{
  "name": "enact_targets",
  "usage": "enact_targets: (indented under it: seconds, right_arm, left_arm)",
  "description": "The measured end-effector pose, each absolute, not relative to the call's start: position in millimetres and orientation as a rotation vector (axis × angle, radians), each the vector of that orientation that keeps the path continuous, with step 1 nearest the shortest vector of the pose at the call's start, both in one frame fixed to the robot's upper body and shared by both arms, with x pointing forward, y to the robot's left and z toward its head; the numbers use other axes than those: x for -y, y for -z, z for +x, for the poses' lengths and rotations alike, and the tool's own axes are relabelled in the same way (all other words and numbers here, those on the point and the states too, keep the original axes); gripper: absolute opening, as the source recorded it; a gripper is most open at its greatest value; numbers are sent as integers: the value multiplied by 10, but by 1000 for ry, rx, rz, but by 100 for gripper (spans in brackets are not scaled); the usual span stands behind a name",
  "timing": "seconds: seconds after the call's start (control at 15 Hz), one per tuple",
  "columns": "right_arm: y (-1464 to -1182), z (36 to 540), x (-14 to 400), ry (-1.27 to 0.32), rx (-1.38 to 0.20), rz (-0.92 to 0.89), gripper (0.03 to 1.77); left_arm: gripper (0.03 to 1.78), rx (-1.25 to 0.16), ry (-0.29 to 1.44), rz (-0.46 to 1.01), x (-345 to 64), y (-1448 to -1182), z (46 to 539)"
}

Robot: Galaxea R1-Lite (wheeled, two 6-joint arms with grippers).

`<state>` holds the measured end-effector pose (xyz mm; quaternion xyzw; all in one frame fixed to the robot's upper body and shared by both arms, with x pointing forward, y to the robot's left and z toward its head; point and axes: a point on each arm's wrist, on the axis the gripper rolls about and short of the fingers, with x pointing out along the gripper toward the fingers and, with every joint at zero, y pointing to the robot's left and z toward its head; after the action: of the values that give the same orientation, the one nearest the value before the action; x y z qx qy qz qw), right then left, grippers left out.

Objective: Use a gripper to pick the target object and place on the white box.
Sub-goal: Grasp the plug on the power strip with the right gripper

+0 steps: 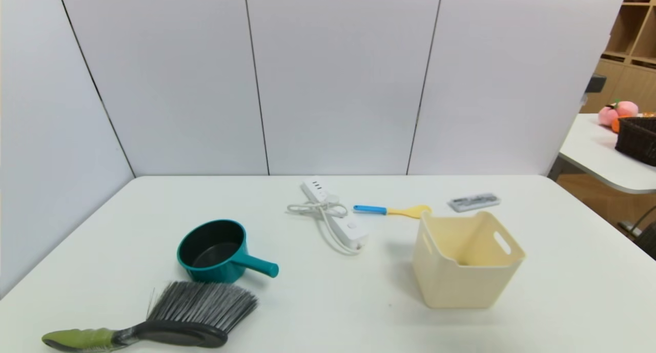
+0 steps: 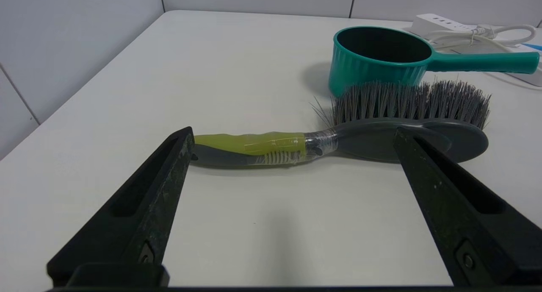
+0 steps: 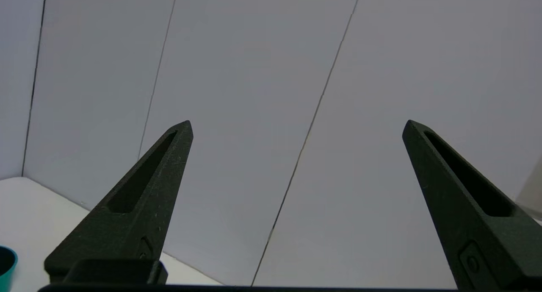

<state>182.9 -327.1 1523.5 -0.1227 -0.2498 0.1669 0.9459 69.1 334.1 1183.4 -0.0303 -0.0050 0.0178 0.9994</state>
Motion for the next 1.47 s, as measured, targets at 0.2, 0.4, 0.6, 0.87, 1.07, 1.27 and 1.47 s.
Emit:
enact_targets:
  seconds: [0.2, 0.4, 0.6, 0.87, 1.07, 1.27, 1.47]
  right_arm:
    - [-15529, 2371, 3188, -396, 524, -248, 171]
    - [-15637, 3064, 2953, -487, 505, -221, 171]
    - [-15326, 3766, 2425, -645, 352, -182, 171]
    - [-14683, 4130, 1717, -835, 21, -182, 171]
    - [-14252, 4206, 1427, -887, -222, -222, 171]
    - [-13949, 4219, 1277, -886, -403, -269, 171]
    - [-13745, 4192, 1101, -901, -488, -364, 171]
  left_arm:
    - [169, 10, -37, -61, -3340, -11834, 691]
    - [169, 10, -37, -61, -3340, -11834, 691]
    - [169, 10, -35, -61, -3340, -11834, 691]
    - [169, 10, -36, -61, -3340, -11834, 691]
    - [169, 10, -36, -61, -3340, -11834, 691]
    - [169, 10, -36, -61, -3341, -11834, 691]
    - [169, 10, -36, -61, -3340, -11834, 691]
